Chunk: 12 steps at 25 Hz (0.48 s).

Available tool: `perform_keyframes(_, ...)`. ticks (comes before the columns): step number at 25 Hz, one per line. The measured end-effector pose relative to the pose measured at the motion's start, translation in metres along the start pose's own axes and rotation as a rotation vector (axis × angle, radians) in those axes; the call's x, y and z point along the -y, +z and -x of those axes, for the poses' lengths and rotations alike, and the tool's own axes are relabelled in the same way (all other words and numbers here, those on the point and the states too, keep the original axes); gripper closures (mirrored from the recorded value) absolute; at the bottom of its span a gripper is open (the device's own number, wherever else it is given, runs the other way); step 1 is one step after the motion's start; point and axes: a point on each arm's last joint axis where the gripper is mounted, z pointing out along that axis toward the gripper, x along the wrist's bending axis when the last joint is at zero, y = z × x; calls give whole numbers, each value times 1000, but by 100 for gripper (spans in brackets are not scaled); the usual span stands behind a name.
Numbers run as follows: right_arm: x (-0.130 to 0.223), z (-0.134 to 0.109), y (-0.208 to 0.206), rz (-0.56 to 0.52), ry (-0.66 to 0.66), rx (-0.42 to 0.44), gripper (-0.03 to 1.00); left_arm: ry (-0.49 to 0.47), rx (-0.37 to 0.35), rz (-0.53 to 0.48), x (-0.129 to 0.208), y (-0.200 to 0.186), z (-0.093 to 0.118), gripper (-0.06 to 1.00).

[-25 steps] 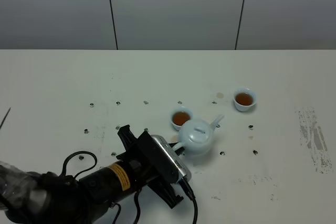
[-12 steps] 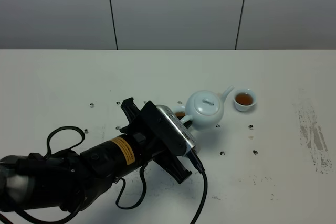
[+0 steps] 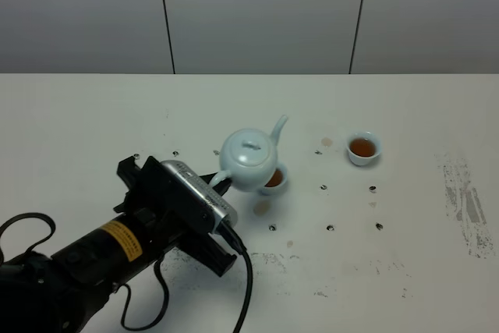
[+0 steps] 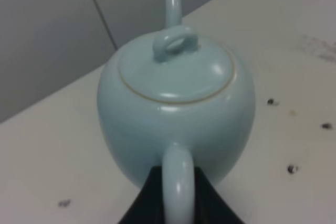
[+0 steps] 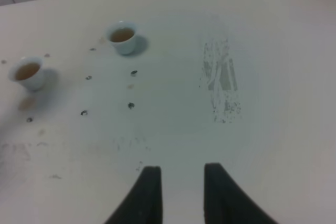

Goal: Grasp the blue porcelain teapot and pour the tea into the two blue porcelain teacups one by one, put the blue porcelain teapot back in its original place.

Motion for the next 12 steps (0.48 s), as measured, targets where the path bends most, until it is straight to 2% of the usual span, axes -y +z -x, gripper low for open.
perform_keyframes(5, 0, 0, 0, 0, 0, 0, 75, -48, -56, -108, 27, -15, -3, 84)
perform_keyframes(12, 0, 0, 0, 0, 0, 0, 75, 24, -68, -172, 43, -25, -2, 84)
